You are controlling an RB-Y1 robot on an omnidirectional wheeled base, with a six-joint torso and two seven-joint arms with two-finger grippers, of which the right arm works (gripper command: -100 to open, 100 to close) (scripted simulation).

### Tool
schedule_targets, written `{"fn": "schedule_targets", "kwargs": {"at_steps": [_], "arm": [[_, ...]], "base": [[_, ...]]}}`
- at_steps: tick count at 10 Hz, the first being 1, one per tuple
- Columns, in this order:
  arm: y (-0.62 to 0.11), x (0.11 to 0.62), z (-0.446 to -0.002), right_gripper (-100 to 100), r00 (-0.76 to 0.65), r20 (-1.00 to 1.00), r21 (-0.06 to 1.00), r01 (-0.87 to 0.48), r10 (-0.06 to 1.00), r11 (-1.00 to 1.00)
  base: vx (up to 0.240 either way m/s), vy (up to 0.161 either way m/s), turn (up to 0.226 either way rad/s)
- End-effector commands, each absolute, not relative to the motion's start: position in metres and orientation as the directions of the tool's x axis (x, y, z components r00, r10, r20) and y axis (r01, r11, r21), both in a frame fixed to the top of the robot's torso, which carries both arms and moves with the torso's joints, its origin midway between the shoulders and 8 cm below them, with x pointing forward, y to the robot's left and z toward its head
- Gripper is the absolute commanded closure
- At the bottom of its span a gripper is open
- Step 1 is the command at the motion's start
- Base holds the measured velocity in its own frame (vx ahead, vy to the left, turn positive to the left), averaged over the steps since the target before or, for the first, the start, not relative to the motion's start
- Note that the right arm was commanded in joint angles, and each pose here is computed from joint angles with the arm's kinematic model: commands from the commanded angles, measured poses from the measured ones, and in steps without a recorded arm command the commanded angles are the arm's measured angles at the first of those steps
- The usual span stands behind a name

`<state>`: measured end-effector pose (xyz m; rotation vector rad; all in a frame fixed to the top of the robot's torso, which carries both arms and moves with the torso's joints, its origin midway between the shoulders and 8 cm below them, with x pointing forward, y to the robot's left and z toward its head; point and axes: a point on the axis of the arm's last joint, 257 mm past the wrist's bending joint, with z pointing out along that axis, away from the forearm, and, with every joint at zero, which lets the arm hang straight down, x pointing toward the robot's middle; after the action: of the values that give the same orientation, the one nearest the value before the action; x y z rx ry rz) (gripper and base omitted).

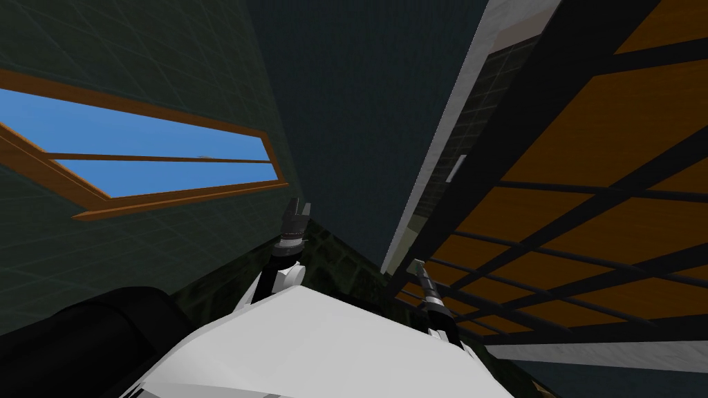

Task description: Pull the door open

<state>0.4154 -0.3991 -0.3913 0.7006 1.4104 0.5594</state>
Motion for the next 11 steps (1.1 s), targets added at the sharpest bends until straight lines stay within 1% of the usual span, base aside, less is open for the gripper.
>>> {"fn": "schedule_targets", "kwargs": {"at_steps": [1,7,11], "arm": [[-0.3917,0.4143,-0.3947,100,0.091,-0.639,0.769,0.048,0.764,0.637],[-0.3923,0.4162,-0.3937,100,0.108,-0.500,0.866,0.035,0.859,0.499],[-0.3926,0.4172,-0.3933,100,0.116,-0.415,0.909,0.025,0.902,0.415]], "base": [[-0.028,-0.010,0.045],[-0.028,-0.014,0.038],[-0.023,-0.011,0.024]]}}
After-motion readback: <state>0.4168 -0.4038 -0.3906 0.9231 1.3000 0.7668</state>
